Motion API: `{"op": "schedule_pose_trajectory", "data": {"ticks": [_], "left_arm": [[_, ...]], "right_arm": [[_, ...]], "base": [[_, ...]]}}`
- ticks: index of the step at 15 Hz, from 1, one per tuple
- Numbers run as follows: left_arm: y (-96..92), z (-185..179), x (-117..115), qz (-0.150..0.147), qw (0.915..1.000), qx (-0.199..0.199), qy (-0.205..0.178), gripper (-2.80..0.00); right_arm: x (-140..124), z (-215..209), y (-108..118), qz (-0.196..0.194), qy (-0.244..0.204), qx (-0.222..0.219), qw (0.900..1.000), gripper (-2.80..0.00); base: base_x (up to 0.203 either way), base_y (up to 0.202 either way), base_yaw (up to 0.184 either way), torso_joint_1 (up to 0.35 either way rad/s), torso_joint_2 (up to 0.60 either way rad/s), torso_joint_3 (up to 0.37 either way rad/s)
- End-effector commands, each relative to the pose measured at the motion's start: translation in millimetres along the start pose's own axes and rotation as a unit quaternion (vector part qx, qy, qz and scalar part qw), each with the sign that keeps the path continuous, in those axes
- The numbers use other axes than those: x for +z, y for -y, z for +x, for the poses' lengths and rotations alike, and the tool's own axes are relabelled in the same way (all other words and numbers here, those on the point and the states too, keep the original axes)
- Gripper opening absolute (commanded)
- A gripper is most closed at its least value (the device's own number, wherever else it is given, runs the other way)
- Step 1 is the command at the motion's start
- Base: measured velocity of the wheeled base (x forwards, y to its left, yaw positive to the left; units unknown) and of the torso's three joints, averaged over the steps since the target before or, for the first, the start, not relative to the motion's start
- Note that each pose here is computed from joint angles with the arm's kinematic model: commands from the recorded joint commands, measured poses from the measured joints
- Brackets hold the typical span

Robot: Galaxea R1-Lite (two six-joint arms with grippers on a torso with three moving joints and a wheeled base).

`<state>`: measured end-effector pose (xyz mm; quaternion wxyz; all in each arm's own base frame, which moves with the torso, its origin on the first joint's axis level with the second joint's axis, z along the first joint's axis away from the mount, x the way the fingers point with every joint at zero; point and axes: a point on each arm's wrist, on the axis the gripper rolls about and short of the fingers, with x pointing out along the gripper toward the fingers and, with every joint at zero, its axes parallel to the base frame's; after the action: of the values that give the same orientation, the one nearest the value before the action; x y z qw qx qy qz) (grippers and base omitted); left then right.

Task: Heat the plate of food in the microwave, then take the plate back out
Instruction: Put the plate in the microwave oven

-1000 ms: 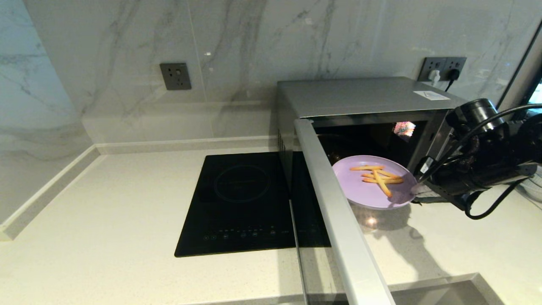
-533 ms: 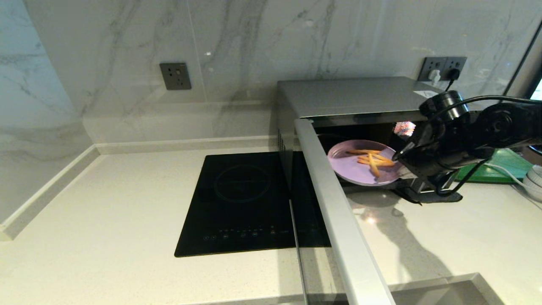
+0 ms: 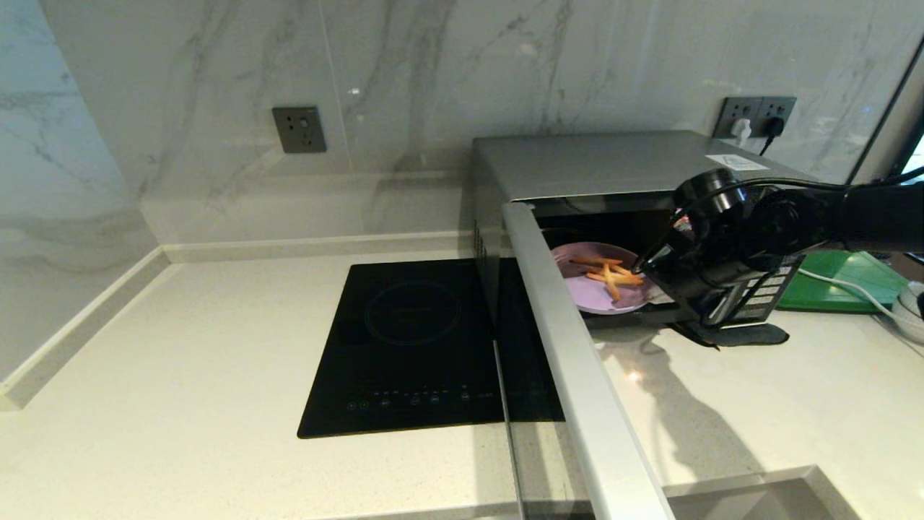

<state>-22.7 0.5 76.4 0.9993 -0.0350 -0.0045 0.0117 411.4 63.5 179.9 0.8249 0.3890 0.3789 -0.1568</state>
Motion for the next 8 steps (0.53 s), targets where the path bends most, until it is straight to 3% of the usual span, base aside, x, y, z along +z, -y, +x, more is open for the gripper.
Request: {"op": "schedule_pose_trajectory", "data": {"ticks": [1, 8], "left_arm": [[0.0, 0.1, 0.0, 0.000, 1.0000, 0.000, 0.000, -2.80], [0.0, 0.1, 0.0, 0.000, 1.0000, 0.000, 0.000, -2.80]], "right_arm": [[0.1, 13.8, -2.0, 0.002, -0.006, -0.002, 1.000, -2.80], [0.9, 32.5, -5.5, 0.002, -0.003, 0.006, 1.000, -2.80]], "base": [[0.000, 0.000, 0.000, 0.000, 0.00, 0.000], [0.000, 0.000, 0.000, 0.000, 0.00, 0.000]]}}
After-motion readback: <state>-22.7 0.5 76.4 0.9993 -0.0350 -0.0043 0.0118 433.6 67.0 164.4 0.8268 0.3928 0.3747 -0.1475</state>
